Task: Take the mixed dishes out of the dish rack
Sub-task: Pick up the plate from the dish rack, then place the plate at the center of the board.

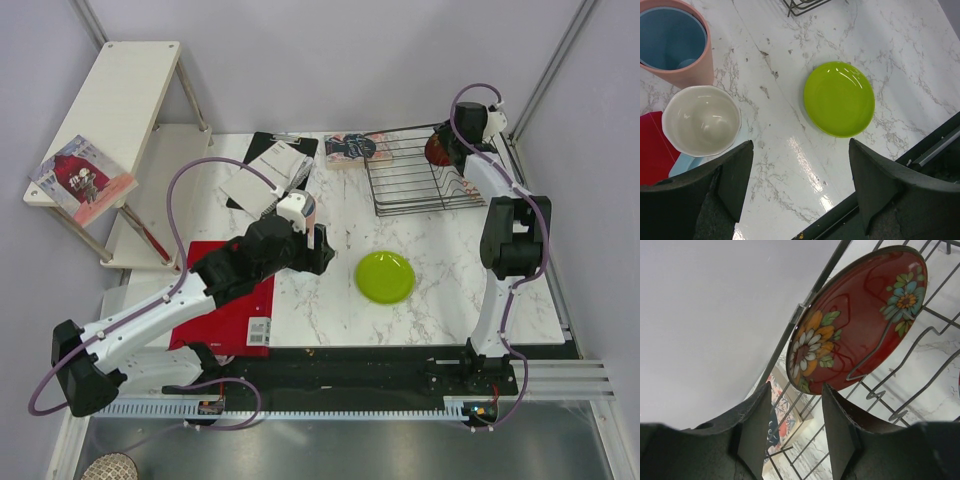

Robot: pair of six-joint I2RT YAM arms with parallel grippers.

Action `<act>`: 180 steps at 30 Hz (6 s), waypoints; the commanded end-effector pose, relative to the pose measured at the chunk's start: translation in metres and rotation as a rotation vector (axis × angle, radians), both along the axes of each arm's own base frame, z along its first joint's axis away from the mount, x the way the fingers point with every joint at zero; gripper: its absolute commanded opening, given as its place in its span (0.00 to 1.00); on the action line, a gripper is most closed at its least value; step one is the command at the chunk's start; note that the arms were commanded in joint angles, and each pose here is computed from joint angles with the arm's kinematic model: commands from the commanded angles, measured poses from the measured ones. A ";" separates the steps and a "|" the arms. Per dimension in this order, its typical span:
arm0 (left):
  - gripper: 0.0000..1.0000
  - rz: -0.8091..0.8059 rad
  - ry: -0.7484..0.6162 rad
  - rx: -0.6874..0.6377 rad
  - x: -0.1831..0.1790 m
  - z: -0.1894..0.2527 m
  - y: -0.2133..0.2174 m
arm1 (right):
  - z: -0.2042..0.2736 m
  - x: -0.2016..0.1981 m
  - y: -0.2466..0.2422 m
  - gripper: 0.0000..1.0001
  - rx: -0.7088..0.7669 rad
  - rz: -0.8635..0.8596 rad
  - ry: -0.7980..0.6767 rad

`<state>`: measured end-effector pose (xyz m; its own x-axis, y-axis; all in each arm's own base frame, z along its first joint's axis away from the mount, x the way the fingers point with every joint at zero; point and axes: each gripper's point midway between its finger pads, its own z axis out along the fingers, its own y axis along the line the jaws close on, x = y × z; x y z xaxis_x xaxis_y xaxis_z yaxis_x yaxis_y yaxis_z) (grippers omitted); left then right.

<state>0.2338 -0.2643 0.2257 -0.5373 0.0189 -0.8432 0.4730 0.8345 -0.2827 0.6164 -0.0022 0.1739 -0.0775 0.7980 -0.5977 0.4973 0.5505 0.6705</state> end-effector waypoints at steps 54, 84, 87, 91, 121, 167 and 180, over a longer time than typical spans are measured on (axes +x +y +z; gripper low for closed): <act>0.77 0.075 0.021 -0.081 0.007 0.020 0.001 | 0.138 -0.171 0.113 0.00 -0.677 0.425 -0.196; 0.99 -0.068 0.027 -0.138 0.011 0.047 0.017 | 0.075 -0.463 0.224 0.00 -1.977 0.675 -0.150; 0.99 -0.129 0.020 -0.144 0.005 0.049 0.011 | 0.070 -0.470 0.230 0.00 -1.967 0.716 -0.166; 0.99 -0.210 0.000 -0.166 -0.003 0.057 0.004 | 0.063 -0.472 0.228 0.00 -1.955 0.741 -0.161; 0.38 -0.370 0.049 -0.153 -0.013 0.028 -0.062 | 0.048 -0.480 0.239 0.00 -1.970 0.780 -0.157; 0.02 -0.329 0.300 -0.246 0.037 -0.030 -0.127 | 0.225 -0.462 0.116 0.98 -0.362 0.537 -0.438; 0.02 -0.291 0.359 -0.238 0.062 -0.081 -0.150 | 0.212 -0.463 0.117 0.98 -0.331 0.562 -0.449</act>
<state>0.2790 -0.3842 0.1062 -0.8272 0.1183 -0.5492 0.4762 0.6663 -0.5737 0.1481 0.1310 0.3889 -0.1372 0.4523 -0.8812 -0.2639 0.8408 0.4727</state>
